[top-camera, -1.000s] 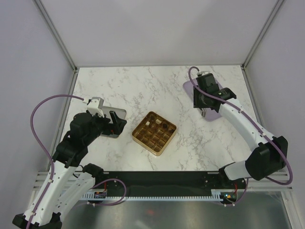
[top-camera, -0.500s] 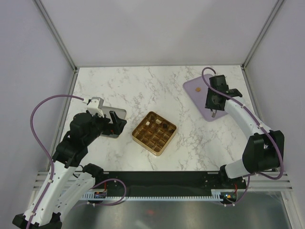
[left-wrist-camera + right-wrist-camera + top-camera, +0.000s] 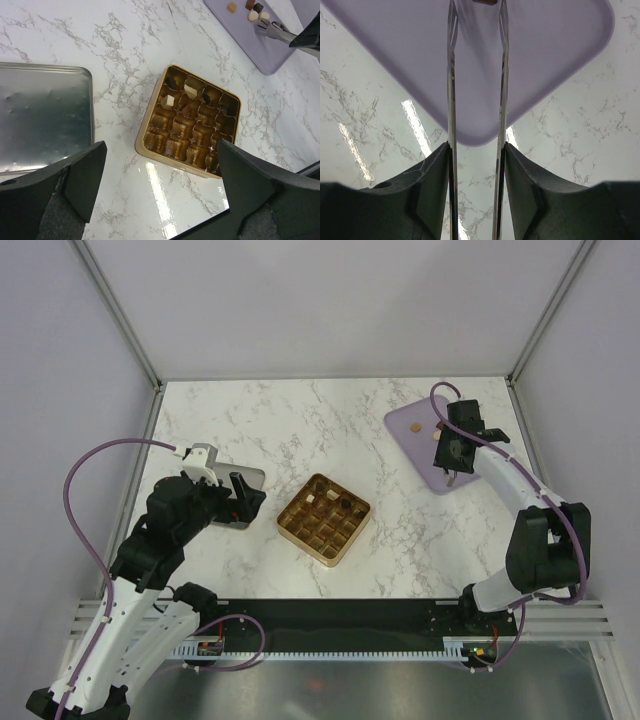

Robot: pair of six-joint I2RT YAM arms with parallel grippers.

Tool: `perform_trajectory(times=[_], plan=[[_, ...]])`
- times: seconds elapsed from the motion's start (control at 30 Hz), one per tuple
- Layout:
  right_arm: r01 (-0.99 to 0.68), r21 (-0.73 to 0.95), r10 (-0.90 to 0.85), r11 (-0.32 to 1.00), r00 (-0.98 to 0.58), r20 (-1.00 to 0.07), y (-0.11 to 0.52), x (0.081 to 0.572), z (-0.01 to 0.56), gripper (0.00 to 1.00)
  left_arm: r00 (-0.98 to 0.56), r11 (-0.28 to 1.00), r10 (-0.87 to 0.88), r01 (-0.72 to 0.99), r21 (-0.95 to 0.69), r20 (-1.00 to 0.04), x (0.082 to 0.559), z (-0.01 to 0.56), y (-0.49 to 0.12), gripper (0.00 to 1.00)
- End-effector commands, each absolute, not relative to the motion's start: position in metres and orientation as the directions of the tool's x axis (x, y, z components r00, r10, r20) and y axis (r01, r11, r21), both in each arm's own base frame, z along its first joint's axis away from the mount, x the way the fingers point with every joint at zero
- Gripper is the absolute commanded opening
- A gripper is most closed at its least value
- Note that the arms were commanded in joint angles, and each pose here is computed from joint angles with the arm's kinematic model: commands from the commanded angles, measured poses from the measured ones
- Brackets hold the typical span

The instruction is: Pack the chocolate

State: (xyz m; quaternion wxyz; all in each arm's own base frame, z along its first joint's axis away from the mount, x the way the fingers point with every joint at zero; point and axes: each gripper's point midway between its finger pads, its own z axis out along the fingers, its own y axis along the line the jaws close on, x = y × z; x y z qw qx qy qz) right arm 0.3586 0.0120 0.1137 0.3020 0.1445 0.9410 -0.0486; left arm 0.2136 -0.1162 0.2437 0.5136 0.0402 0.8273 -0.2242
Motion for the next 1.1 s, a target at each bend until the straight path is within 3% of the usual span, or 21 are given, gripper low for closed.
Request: perform_trajectory(times=[0.0, 0.37, 0.67, 1.07], plan=[[0.311, 0.026, 0.261, 0.950, -0.746, -0.612, 0.012, 0.373, 0.117, 0.53, -0.459, 0.899, -0.138, 0.314, -0.306, -0.877, 0.213, 0.243, -0.116, 1.00], [0.320, 0.038, 0.277, 0.947, -0.749, -0.602, 0.007, 0.387, 0.110, 0.52, -0.458, 0.902, -0.136, 0.310, -0.301, -0.878, 0.214, 0.243, -0.115, 1.00], [0.292, 0.054, 0.267, 0.955, -0.764, -0.587, 0.009, 0.387, 0.105, 0.44, -0.462, 0.900, -0.137, 0.310, -0.305, -0.876, 0.214, 0.242, -0.116, 1.00], [0.175, 0.125, 0.214, 0.977, -0.749, -0.627, 0.037, 0.358, 0.150, 0.37, -0.473, 0.897, -0.134, 0.315, -0.309, -0.871, 0.214, 0.240, -0.118, 1.00]])
